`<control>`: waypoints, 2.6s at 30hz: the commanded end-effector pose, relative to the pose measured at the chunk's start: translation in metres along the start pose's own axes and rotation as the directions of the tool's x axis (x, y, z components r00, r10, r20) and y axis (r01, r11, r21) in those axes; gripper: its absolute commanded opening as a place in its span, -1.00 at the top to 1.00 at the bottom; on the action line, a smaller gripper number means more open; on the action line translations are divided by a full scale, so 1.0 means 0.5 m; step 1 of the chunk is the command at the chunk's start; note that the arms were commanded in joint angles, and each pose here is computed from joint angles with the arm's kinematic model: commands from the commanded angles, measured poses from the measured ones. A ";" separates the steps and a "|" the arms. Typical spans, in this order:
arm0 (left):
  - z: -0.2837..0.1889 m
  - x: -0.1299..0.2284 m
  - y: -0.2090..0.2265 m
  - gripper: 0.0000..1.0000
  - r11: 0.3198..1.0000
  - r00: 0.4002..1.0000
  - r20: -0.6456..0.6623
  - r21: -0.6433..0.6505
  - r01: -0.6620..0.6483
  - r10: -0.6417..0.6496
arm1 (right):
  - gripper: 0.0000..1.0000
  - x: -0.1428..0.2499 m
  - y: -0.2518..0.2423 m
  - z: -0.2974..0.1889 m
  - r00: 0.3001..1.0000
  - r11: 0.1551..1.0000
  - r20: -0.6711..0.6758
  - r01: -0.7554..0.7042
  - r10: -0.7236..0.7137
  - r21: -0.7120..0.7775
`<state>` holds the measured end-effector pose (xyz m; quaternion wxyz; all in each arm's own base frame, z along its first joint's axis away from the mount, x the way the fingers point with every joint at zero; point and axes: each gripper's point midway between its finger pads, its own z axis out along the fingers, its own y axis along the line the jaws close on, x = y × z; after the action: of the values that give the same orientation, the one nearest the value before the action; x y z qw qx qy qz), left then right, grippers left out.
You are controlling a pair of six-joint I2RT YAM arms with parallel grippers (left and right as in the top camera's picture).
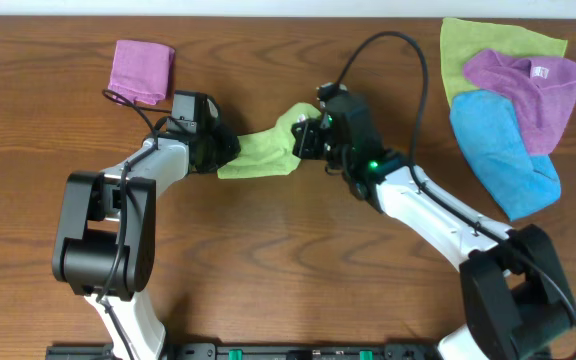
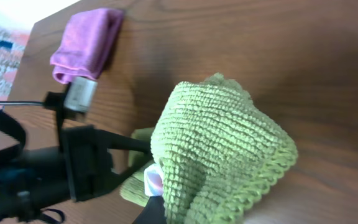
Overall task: Fold the cloth
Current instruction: 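Lay the right end over the left end, folding the strip in half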
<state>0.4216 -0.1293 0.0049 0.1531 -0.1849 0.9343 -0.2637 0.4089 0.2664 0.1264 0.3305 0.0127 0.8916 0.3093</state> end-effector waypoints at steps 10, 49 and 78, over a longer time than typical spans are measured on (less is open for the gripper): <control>-0.018 -0.022 -0.017 0.88 1.000 0.999 0.029 0.017 -0.024 0.023 | 0.97 0.039 0.048 0.093 0.980 0.985 -0.111 0.170 -0.167 0.015; -0.191 -0.076 -0.010 0.88 0.996 0.983 0.169 -0.061 -0.057 0.067 | 0.97 0.087 0.094 0.146 0.959 0.962 -0.075 0.275 -0.274 -0.002; -0.264 -0.119 0.045 0.88 0.996 0.969 0.246 -0.087 0.025 -0.003 | 0.04 0.167 0.209 0.160 0.940 0.931 -0.114 0.293 -0.323 -0.219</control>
<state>0.4123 -0.0373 0.0947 0.2335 -0.2357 0.9212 -0.2032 0.3799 0.3961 0.0807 0.3146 -0.1650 0.8809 0.3127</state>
